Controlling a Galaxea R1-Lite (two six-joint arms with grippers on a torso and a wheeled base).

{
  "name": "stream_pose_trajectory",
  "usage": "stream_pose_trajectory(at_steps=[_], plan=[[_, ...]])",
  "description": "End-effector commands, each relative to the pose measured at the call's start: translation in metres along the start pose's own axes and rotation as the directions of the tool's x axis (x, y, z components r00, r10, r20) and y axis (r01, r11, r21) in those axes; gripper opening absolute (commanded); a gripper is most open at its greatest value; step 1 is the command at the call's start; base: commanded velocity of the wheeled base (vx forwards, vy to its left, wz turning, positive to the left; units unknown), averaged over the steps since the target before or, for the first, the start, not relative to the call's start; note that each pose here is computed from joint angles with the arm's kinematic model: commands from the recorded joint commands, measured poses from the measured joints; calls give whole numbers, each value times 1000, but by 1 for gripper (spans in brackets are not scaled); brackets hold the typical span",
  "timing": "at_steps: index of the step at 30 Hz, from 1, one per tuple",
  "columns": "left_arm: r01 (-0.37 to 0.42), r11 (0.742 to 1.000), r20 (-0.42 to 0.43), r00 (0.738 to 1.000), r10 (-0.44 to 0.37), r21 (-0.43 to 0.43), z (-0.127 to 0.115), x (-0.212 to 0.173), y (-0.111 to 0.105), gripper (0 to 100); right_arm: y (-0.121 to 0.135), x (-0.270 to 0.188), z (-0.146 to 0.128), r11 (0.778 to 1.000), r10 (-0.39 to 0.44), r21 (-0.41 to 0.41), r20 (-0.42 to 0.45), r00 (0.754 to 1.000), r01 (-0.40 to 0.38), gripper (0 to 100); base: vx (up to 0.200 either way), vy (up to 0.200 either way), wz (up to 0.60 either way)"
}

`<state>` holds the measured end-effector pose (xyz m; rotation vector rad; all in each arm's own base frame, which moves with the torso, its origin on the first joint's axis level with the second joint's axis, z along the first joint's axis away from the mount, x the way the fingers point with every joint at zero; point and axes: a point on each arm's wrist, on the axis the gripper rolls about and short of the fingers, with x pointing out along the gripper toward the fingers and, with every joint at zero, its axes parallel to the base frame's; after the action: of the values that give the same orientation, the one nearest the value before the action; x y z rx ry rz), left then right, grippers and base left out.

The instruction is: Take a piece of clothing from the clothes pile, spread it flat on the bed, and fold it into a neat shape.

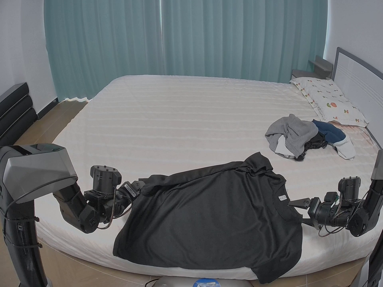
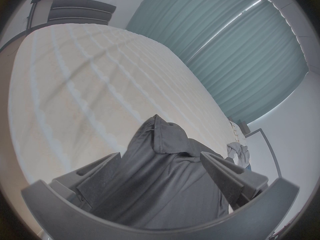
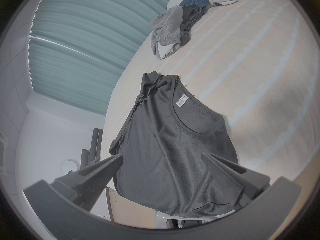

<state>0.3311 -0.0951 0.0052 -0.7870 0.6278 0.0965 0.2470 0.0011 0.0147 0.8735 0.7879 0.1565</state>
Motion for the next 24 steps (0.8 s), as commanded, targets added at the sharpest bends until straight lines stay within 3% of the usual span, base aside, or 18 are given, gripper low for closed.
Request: stream_pose_trajectory(at_steps=[1, 10, 19, 20, 24], plan=[[-18, 1000, -25, 1000, 18, 15, -7, 27, -5, 100, 0, 0, 0, 1000, -1, 2, 0, 1000, 1, 100, 0, 0, 0], [-30, 999, -34, 999, 31, 23, -5, 76, -19, 100, -2, 1, -1, 1000, -8, 3, -3, 1000, 8, 100, 0, 0, 0], [-37, 998, -38, 999, 39, 50, -4, 88, -22, 100, -3, 2, 0, 1000, -10, 5, -3, 1000, 10, 100, 0, 0, 0], [-42, 998, -39, 998, 44, 51, -5, 91, -22, 0, -3, 2, 0, 1000, -9, 4, -2, 1000, 9, 100, 0, 0, 0], [-40, 998, 7, 999, 40, 40, 3, 96, -26, 0, -3, 2, 0, 1000, -10, 5, -1, 1000, 10, 100, 0, 0, 0]])
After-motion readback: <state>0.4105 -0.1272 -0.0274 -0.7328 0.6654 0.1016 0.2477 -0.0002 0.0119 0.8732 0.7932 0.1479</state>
